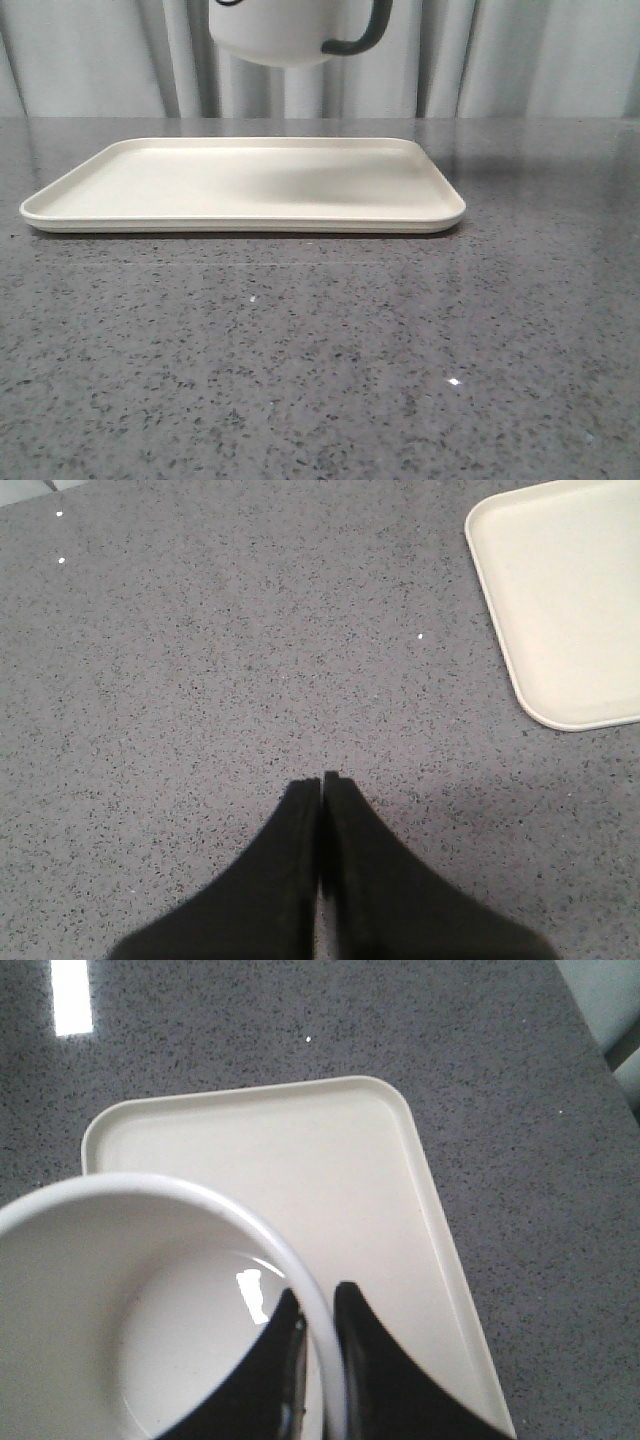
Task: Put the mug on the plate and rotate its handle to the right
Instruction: 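Lift the mug with the right gripper and rotate it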
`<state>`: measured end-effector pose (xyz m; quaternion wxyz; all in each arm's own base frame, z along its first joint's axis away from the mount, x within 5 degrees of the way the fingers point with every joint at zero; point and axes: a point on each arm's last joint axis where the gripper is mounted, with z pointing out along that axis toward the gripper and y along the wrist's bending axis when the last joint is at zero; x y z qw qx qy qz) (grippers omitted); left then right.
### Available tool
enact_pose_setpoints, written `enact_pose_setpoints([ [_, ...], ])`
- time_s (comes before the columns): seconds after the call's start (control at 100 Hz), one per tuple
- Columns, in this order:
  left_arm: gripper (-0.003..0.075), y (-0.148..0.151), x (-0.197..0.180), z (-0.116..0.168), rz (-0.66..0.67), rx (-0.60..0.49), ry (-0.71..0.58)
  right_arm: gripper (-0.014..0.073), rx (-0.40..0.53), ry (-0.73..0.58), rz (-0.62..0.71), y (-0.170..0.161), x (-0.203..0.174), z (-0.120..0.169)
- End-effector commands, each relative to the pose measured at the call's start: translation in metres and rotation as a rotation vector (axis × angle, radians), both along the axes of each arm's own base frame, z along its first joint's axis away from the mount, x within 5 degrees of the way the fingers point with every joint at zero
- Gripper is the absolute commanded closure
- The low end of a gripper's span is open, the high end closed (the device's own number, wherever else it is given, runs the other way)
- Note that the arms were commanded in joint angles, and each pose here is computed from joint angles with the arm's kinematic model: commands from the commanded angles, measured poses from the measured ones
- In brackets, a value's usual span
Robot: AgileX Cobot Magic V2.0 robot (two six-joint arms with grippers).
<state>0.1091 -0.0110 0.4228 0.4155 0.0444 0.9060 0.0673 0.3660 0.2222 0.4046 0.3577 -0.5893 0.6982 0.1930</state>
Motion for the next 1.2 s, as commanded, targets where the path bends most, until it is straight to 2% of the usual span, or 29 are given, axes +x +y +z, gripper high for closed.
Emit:
enact_pose_setpoints([
  [0.0, 0.074, 0.001, 0.0, 0.009, -0.004, -0.009, -0.064, 0.066, 0.007, -0.023, 0.084, 0.0, -0.027, 0.027],
  [0.2, 0.074, 0.001, 0.0, 0.009, -0.005, -0.01, -0.065, 0.066, -0.151, -0.082, 0.104, 0.021, -0.034, 0.014],
  [0.27, 0.074, 0.001, 0.0, 0.009, -0.005, -0.01, -0.065, 0.066, -0.18, -0.088, 0.112, 0.027, -0.035, 0.009],
  [0.55, 0.074, 0.0, 0.001, 0.004, -0.005, -0.002, -0.049, 0.066, -0.199, -0.039, 0.112, 0.035, -0.024, -0.011],
  [0.92, 0.074, -0.001, 0.004, -0.006, -0.008, 0.013, -0.02, 0.066, -0.154, 0.032, 0.062, 0.037, -0.026, -0.011],
  [1.19, 0.074, -0.001, 0.004, -0.007, -0.005, 0.014, -0.009, 0.066, -0.178, -0.033, 0.134, 0.037, -0.026, -0.011],
])
